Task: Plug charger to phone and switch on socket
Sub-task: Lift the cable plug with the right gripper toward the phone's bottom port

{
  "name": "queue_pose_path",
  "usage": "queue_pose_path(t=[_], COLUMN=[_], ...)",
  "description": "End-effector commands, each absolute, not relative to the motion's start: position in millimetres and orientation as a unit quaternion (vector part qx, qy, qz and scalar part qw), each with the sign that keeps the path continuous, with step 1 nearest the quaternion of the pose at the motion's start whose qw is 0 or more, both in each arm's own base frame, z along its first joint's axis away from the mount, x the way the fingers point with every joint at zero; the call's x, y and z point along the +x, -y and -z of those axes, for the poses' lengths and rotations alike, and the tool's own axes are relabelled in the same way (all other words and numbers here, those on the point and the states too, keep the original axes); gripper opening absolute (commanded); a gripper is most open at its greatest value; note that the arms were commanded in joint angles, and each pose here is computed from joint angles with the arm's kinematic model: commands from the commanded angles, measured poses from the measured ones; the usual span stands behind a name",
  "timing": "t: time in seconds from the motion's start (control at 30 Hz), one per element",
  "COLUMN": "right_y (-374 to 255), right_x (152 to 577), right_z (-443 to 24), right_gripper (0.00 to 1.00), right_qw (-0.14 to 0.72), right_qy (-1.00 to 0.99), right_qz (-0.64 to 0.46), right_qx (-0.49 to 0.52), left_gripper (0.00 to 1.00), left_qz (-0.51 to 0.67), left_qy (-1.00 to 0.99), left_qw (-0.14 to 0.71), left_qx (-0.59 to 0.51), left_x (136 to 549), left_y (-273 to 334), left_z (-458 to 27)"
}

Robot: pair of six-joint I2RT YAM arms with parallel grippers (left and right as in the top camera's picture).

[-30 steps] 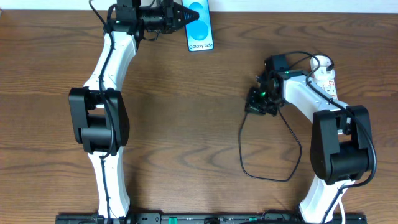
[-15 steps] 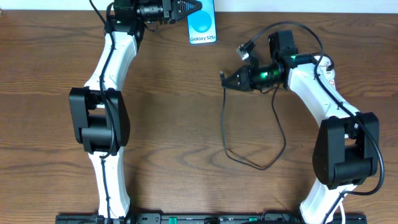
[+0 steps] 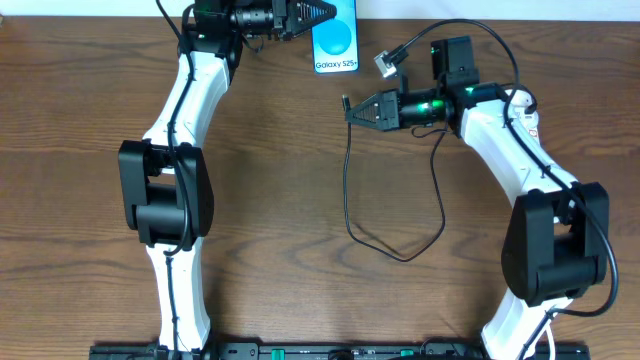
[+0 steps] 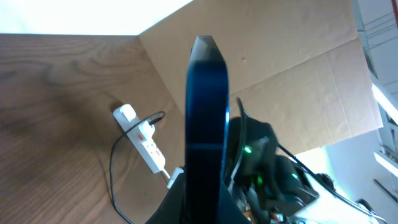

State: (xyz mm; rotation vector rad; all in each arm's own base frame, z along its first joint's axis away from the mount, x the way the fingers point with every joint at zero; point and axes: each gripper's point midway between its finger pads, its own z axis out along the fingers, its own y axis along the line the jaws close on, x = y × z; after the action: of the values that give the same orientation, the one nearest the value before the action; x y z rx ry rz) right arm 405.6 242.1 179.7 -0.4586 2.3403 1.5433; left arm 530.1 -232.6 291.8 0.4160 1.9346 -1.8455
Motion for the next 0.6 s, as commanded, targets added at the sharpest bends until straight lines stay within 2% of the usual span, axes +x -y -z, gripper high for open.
queue_pose_path(t=[0.0, 0.23, 0.57], right_y=[-242.5, -241.9, -239.0], right_x=[410.4, 407.1, 412.1], right_z=[-212.0, -234.1, -229.4], right_gripper=[0.01, 0.01, 0.01], right_qw=[0.214, 0.264, 0.277], right_qy=[-0.843, -0.856, -0.867], right_qz=[-0.467, -0.413, -0.383], right_qx=[-0.159, -0.163, -0.157], left_gripper=[0.07, 0.07, 0.07], left_qz=[0.658, 0.655, 0.665], left_qy=[-0.693, -0.694, -0.691], left_qw=[0.248, 0.254, 0.227], left_qx=[0.161, 0.157, 0.170], left_x=[530.6, 532.9, 520.7], left_y=[230.3, 233.3, 247.9], left_z=[-309.7, -309.4, -309.5])
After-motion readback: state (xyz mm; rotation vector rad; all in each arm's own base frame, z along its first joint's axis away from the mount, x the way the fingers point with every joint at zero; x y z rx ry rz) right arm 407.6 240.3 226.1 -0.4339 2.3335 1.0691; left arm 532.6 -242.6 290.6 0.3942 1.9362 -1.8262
